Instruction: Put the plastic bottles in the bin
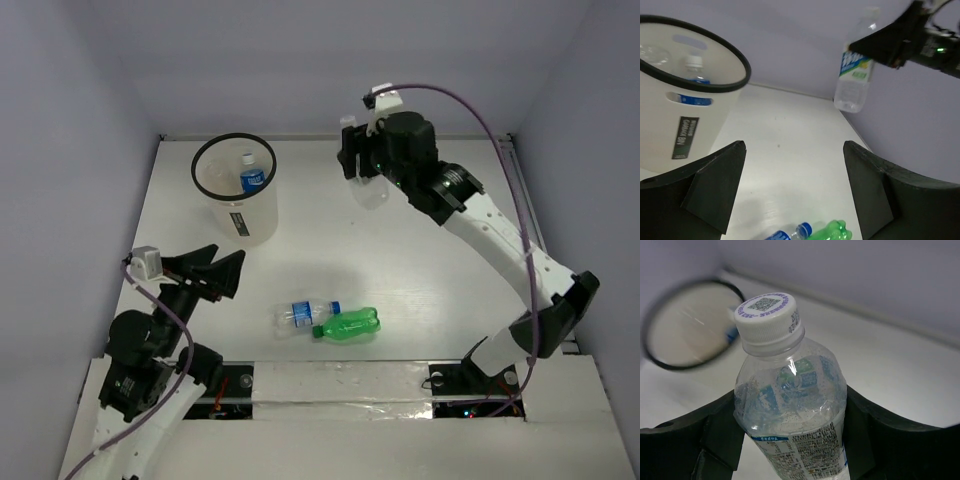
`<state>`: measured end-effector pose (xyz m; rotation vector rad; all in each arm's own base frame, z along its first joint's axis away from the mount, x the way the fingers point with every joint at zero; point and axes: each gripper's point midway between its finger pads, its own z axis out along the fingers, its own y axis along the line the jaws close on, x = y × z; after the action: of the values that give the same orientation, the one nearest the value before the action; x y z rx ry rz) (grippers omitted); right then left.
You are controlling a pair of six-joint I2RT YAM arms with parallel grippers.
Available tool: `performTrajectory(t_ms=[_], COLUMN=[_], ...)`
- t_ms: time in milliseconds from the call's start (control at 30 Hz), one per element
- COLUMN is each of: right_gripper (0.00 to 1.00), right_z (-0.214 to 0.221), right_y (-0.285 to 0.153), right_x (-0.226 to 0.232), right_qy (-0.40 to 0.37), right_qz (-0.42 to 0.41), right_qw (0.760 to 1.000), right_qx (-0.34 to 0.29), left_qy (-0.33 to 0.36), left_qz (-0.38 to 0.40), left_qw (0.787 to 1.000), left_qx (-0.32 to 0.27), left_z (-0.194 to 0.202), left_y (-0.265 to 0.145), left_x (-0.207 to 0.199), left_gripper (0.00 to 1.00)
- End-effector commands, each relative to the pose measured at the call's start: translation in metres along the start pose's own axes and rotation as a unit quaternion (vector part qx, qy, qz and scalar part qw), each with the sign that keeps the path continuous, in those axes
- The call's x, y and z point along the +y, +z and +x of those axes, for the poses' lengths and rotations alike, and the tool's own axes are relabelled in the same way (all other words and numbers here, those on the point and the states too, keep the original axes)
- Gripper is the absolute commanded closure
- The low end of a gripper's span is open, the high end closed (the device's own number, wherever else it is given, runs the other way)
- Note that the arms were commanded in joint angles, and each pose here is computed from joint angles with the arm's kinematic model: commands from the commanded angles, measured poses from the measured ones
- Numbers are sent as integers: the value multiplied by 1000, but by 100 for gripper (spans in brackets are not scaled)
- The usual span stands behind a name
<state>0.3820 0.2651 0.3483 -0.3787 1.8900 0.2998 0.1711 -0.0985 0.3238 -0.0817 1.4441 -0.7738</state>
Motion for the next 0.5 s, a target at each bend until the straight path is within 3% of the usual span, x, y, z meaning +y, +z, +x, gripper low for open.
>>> performTrajectory(t_ms=[0,100,200,267,467], right_gripper=[46,46,46,46,46], right_z=[-132,-182,-196,-210,-231], right_y=[-39,-56,-26,-15,19], right_x=[78,109,136,161,185], right_qy=[80,108,132,154,164], right_qz=[-185,-275,-316,-364,-377], right_qw=[952,907,883,854,829], right_qx=[-229,-300,-321,-340,-380], left_qy=[-15,-24,-36,-39,-40], left_qz=[-40,-65,-71,-73,-82], left_qw=[997,993,990,988,987], left_qx=[-70,-93,-119,-131,-131], left_z=[-28,-35,-43,-47,-46], left_y=[-15,-24,-37,-42,-43], left_x=[13,22,25,27,30], left_gripper=[24,24,25,25,25])
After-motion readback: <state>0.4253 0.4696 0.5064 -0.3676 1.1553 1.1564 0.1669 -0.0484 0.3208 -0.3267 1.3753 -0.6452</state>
